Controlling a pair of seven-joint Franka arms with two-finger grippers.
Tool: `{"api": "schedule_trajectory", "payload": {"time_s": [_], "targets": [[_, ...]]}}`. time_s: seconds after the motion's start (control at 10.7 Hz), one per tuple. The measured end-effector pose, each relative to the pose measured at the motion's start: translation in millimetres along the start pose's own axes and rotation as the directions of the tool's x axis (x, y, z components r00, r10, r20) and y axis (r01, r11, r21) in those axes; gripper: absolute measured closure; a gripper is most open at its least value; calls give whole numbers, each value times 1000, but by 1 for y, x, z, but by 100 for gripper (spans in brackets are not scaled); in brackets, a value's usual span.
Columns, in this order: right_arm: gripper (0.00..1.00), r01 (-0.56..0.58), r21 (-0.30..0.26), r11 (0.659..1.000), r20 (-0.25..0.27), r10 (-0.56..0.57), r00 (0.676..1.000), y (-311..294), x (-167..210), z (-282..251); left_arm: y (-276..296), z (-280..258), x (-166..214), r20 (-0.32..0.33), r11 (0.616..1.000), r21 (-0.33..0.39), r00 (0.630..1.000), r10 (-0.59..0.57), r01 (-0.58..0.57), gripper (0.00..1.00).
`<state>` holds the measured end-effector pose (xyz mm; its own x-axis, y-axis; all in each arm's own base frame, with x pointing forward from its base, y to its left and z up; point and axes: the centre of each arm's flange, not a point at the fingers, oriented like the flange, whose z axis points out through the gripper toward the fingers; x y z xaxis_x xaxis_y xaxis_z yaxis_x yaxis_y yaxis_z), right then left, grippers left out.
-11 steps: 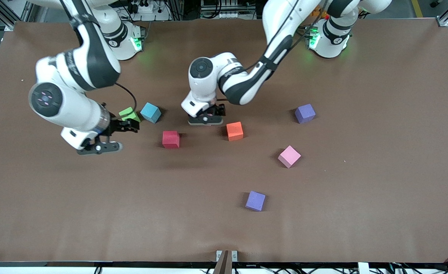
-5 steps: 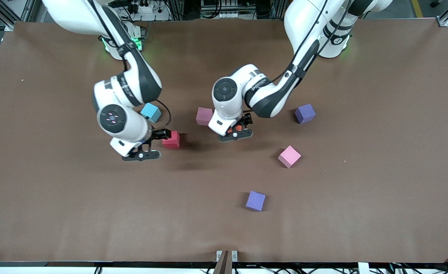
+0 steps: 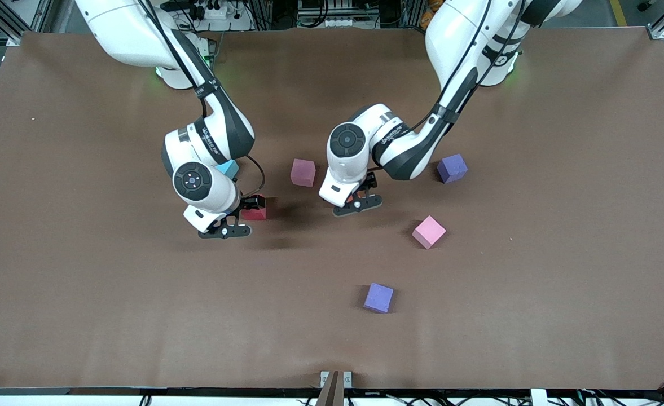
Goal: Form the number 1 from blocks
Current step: 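Lift the orange cube with the left gripper while the right gripper lifts red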
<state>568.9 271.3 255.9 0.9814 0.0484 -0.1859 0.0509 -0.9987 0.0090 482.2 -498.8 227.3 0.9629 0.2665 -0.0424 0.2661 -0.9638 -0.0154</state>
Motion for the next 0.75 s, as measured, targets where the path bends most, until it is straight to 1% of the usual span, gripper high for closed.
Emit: {"api": "schedule_trajectory", "payload": {"time_s": [0.19, 0.75], "targets": [[0, 6, -1, 1000, -5, -6, 1000, -5, 0, 8, -1, 11, -11, 6, 1000, 8, 1000, 5, -5, 0], [0, 3, -3, 1000, -21, -3, 1000, -21, 1, 40, -7, 21, -16, 12, 999, 29, 1000, 13, -13, 1]]}}
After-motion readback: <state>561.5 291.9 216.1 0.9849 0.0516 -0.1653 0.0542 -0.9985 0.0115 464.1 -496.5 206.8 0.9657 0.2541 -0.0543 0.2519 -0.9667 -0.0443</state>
